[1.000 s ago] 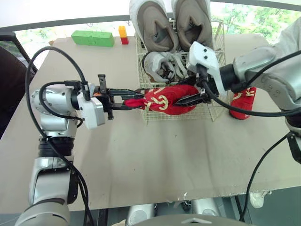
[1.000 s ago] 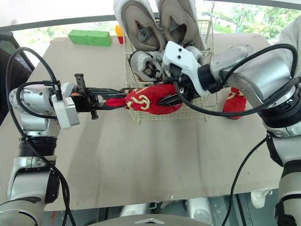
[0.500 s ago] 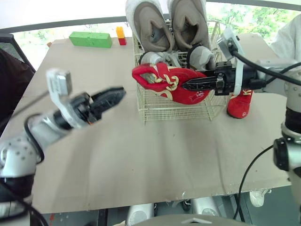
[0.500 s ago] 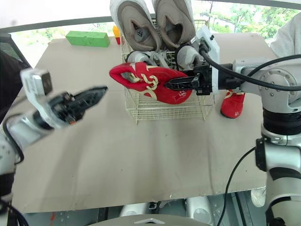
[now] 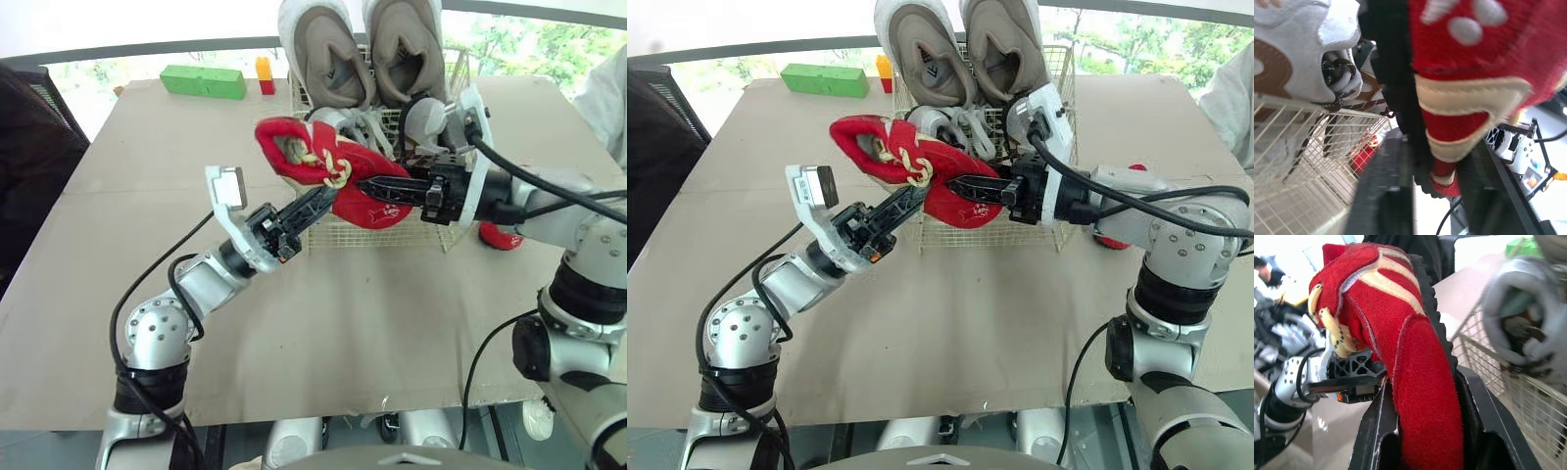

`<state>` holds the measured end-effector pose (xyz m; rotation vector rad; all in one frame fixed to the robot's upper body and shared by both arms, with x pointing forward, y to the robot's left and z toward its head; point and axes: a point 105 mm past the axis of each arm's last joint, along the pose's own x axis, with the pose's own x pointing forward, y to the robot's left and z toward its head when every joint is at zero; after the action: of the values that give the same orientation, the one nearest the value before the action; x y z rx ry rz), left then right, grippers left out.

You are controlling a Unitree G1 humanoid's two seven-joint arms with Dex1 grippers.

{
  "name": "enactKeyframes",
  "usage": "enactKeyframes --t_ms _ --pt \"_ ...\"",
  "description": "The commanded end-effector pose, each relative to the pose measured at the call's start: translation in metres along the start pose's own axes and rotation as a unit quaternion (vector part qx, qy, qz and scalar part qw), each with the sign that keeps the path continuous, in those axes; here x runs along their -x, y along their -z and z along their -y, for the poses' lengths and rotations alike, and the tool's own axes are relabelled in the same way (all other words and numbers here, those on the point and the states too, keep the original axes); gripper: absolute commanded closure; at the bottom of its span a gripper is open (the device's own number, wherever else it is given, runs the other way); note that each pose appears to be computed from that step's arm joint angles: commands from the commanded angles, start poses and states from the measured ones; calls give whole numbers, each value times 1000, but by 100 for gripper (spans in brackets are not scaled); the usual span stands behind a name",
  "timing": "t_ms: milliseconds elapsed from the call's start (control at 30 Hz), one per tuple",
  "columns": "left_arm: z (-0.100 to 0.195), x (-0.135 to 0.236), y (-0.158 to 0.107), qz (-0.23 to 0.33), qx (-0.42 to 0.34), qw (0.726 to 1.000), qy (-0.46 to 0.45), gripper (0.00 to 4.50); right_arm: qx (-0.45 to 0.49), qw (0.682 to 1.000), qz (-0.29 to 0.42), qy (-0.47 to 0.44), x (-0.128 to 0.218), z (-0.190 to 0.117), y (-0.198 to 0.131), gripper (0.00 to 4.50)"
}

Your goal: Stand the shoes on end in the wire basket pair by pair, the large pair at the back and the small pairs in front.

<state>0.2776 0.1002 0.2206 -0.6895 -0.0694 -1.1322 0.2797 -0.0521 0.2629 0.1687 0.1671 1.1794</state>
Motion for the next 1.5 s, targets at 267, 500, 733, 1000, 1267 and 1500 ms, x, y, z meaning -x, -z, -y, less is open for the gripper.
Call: enactKeyframes --t_ms 267,500,733,1000,1267,1500 --pt "-5 0 -80 -112 -345 931 50 409 171 978 114 20 58 -34 6 75" --pt "-29 -10 -67 -235 -470 848 74 409 208 971 88 79 88 -32 25 75" --pt "-52 12 -31 -343 -469 807 104 409 204 970 84 97 93 -29 29 75" --pt "-28 39 -71 -315 -395 860 73 142 155 970 25 188 110 1 52 67" --pt "45 27 -117 -121 -226 960 110 142 108 930 -42 348 158 68 54 67" --pt "88 20 -36 -200 -151 949 189 142 84 885 -133 438 179 131 49 67"
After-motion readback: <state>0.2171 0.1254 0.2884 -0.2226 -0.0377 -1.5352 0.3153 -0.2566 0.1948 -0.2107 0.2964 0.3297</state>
